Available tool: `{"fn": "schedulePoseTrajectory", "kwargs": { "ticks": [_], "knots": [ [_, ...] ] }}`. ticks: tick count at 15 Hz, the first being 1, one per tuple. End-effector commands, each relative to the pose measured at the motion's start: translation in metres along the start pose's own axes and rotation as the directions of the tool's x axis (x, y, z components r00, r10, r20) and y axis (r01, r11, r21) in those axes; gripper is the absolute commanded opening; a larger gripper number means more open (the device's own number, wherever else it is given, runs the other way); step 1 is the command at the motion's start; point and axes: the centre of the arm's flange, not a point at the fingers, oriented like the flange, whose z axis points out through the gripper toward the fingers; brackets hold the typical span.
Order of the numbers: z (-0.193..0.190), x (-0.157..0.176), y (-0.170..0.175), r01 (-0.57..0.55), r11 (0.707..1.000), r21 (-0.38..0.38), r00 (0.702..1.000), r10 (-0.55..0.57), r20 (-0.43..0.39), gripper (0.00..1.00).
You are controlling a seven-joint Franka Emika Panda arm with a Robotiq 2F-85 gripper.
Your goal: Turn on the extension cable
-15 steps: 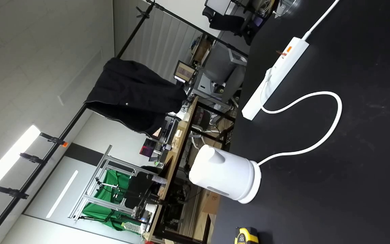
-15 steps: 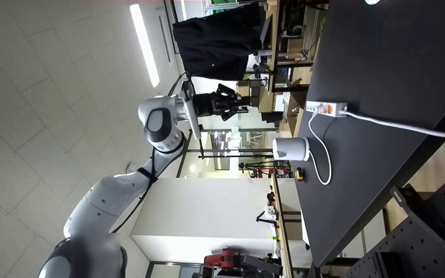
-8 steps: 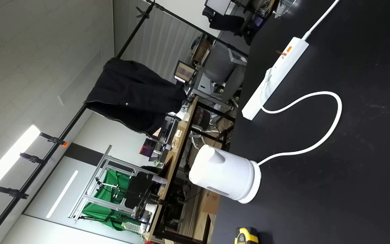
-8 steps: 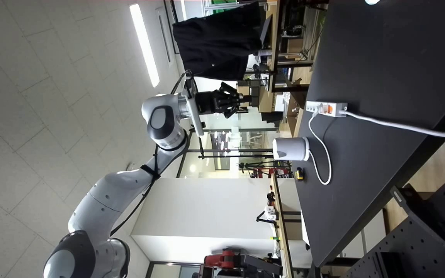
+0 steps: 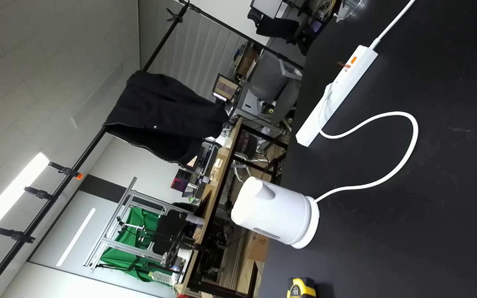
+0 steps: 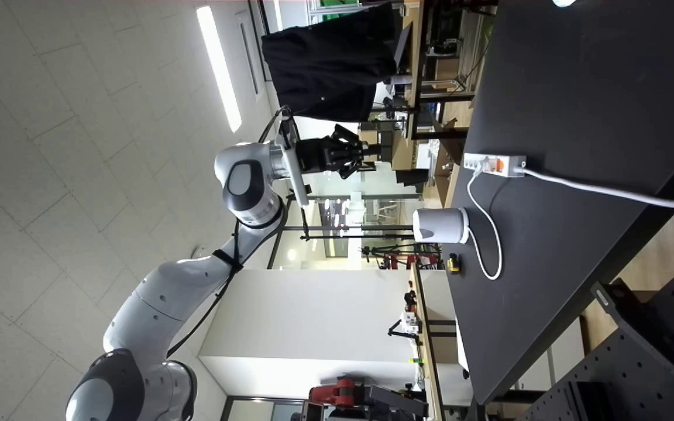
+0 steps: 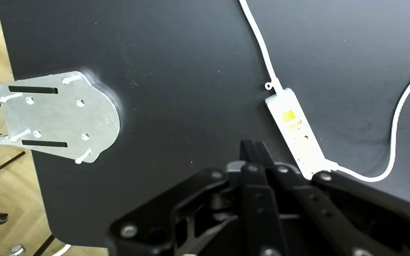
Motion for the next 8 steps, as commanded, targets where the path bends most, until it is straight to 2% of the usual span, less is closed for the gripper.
{"fn": "schedulePoseTrajectory", "kwargs": {
  "ticks": [1, 5, 8],
  "knots": [
    [0.0, 0.0, 0.0, 0.0, 1.0, 0.0, 1.0, 0.0, 0.0, 0.0],
    [0.01, 0.014, -0.025, 0.008, 0.998, 0.063, 0.999, -0.006, -0.039, 0.0],
    [0.028, 0.027, -0.05, 0.016, 0.998, 0.06, 0.996, -0.01, -0.091, 0.0]
  ]
}}
